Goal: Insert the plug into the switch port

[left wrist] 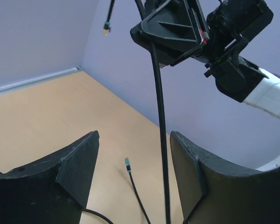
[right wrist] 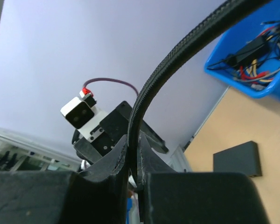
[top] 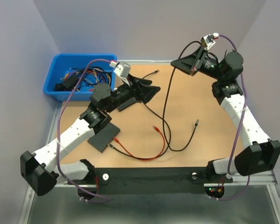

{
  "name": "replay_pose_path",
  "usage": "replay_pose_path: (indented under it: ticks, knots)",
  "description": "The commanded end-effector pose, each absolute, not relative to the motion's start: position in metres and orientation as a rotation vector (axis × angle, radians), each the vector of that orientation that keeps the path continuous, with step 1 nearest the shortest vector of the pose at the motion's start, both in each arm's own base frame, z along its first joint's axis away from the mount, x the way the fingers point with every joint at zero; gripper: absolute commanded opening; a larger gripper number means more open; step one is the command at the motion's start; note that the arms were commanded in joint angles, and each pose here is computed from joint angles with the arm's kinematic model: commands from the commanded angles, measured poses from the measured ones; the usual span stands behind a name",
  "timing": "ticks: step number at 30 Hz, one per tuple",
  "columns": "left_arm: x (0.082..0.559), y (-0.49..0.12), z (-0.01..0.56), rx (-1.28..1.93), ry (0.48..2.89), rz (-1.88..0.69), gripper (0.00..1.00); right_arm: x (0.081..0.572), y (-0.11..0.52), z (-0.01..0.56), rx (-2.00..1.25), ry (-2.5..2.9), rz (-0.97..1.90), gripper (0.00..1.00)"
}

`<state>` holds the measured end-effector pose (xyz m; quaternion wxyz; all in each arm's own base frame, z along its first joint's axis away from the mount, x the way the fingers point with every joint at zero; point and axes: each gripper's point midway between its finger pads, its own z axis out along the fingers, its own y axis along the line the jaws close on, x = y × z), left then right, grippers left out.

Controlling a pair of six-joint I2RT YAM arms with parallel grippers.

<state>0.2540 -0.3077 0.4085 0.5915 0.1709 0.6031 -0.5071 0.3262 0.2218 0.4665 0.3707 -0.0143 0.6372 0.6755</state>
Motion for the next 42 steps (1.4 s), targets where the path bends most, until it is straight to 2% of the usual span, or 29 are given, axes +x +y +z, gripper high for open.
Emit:
replay_pose_path:
  ticks: [1,7,10,13,14,16,17,20,22,24,26,27,30,42]
  knots:
    - [0.227,-0.325,0.458,0.510,1.205,-1.253,0.73,0.284,0.227,0.498,-0.178,1.508,1.840,0.00]
    - [0.235,-0.349,0.455,0.509,1.235,-1.276,0.72,0.272,0.230,0.500,-0.196,1.506,1.855,0.00]
    - [0.238,-0.360,0.457,0.512,1.240,-1.293,0.67,0.268,0.236,0.494,-0.200,1.521,1.870,0.01]
    - [0.242,-0.367,0.460,0.501,1.246,-1.297,0.52,0.264,0.244,0.487,-0.205,1.533,1.886,0.00]
    - [0.244,-0.368,0.460,0.487,1.249,-1.294,0.39,0.262,0.246,0.487,-0.209,1.533,1.894,0.01]
    - [0.248,-0.370,0.456,0.474,1.268,-1.292,0.20,0.259,0.250,0.486,-0.222,1.534,1.903,0.00]
    - [0.249,-0.370,0.455,0.468,1.275,-1.297,0.00,0.258,0.249,0.486,-0.224,1.532,1.901,0.00]
    - [0.247,-0.369,0.450,0.445,1.293,-1.303,0.00,0.263,0.250,0.483,-0.215,1.545,1.884,0.01]
    - [0.238,-0.365,0.446,0.447,1.297,-1.307,0.00,0.270,0.252,0.484,-0.215,1.551,1.877,0.30]
    - [0.230,-0.356,0.440,0.424,1.306,-1.306,0.00,0.279,0.254,0.486,-0.199,1.552,1.879,0.53]
    - [0.224,-0.349,0.436,0.403,1.314,-1.310,0.00,0.280,0.254,0.502,-0.219,1.517,1.875,0.62]
    - [0.220,-0.339,0.431,0.368,1.322,-1.309,0.00,0.283,0.254,0.506,-0.207,1.509,1.874,0.72]
    - [0.211,-0.324,0.423,0.328,1.327,-1.314,0.00,0.293,0.255,0.517,-0.187,1.484,1.872,0.75]
    - [0.188,-0.302,0.384,0.280,1.386,-1.335,0.00,0.333,0.258,0.519,-0.053,1.458,1.875,0.74]
